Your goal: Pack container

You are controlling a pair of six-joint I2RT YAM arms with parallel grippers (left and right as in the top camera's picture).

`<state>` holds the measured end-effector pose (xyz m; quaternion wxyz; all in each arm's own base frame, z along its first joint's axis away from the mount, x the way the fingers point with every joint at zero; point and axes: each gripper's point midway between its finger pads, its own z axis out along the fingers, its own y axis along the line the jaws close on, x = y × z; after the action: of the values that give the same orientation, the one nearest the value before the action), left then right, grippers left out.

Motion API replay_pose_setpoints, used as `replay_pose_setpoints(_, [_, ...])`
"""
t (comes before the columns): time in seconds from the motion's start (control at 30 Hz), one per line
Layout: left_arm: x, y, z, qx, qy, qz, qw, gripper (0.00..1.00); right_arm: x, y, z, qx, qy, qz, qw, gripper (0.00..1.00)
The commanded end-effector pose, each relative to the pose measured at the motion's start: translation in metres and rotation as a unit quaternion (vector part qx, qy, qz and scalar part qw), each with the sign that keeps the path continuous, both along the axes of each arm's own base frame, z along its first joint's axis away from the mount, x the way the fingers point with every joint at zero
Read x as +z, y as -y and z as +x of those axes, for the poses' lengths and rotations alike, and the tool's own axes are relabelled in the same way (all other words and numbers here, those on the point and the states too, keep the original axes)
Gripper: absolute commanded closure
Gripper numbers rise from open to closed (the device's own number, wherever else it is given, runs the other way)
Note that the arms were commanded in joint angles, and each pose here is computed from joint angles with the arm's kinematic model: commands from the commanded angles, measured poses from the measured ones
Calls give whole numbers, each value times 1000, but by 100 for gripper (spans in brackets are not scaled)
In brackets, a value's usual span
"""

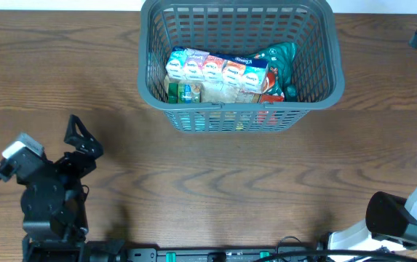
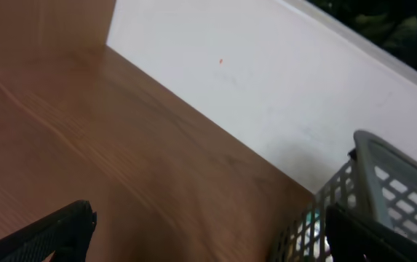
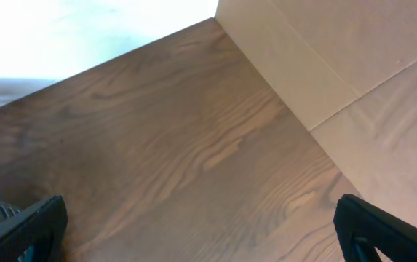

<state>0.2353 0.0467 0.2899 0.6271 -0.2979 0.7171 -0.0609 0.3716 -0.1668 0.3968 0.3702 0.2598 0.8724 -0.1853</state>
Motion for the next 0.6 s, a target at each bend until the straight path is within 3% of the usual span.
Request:
replay_pose_setpoints(0.0, [-12, 4, -2, -13, 1, -10, 1000, 1, 0, 2, -2, -10, 4, 4, 1000, 1])
replay_pose_setpoints(0.57, [-78, 16, -14, -47, -8, -17, 999, 1, 1, 2, -2, -10, 4, 4, 1000, 1])
